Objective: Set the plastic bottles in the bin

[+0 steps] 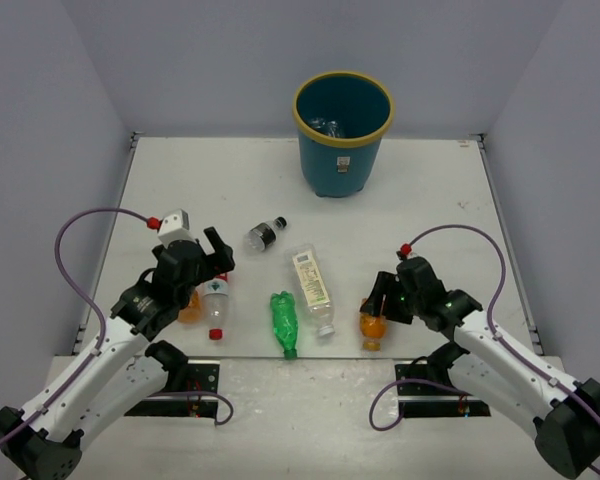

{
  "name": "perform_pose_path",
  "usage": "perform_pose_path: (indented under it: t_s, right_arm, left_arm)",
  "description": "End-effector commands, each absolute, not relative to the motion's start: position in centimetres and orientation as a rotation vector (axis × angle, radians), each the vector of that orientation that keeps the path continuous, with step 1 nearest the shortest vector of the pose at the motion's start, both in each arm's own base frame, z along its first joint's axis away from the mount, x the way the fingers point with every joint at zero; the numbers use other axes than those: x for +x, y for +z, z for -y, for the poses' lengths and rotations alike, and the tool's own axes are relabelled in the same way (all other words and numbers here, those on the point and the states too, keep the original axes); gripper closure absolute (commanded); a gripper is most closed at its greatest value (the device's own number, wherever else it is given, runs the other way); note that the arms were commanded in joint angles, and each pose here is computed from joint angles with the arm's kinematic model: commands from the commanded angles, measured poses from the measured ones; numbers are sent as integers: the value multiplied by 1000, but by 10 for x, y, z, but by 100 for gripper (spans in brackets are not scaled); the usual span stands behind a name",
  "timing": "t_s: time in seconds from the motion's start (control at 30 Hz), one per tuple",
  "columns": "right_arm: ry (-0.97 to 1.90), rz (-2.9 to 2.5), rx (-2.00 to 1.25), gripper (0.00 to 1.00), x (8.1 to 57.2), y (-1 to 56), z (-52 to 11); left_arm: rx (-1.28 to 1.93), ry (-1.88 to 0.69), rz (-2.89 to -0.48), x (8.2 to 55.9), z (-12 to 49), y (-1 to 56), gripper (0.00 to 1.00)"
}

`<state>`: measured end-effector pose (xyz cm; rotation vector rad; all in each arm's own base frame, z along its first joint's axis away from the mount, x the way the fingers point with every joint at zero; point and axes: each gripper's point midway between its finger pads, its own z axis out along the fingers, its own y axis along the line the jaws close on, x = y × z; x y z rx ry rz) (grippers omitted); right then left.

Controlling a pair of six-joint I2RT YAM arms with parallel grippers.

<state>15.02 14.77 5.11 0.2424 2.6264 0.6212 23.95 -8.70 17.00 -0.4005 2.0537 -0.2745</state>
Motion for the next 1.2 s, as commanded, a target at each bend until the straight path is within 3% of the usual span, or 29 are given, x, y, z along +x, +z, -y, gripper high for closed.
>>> perform_pose_path:
  t_s: [0.0,0.1,0.13,0.3,0.5,0.6,0.77,0.83,1.0,1.03,1.17]
  right_arm:
    - [672,-2295,103,85,206,155,-163]
    - [650,-2075,25,85,240,237,-168]
    - [609,-2070,5,84,245,237,-165]
    - [465,-1707,22,83,314,391,-157]
    - [379,-1472,-78,81,393,504,-173]
    - [340,-1446,-67,80,446,515,-179]
    - [293,-1509,-21,75,528,471,-189]
    - [299,-1517,-17,64,543,465,-195]
    - [321,-1607,-26,6,562,429,-208]
    - [323,-1617,-26,1,560,428,-208]
    - [298,-1596,-44,1,535,449,-195]
  left_arm:
    - [-405,-312,-2016,245,92,177,0]
    - [-415,-317,-2012,245,92,179,0]
    - [-414,-318,-2013,245,92,179,0]
    - [-465,-293,-2053,239,87,172,0]
    - [-520,-207,-2128,227,75,154,0]
    - [-555,-194,-2149,222,72,150,0]
    - [-601,-174,-2197,213,70,141,0]
    - [-605,-164,-2220,210,69,137,0]
    - [-610,-144,-2261,204,68,130,0]
    - [-609,-138,-2267,203,68,129,0]
    - [-600,-148,-2271,204,70,128,0]
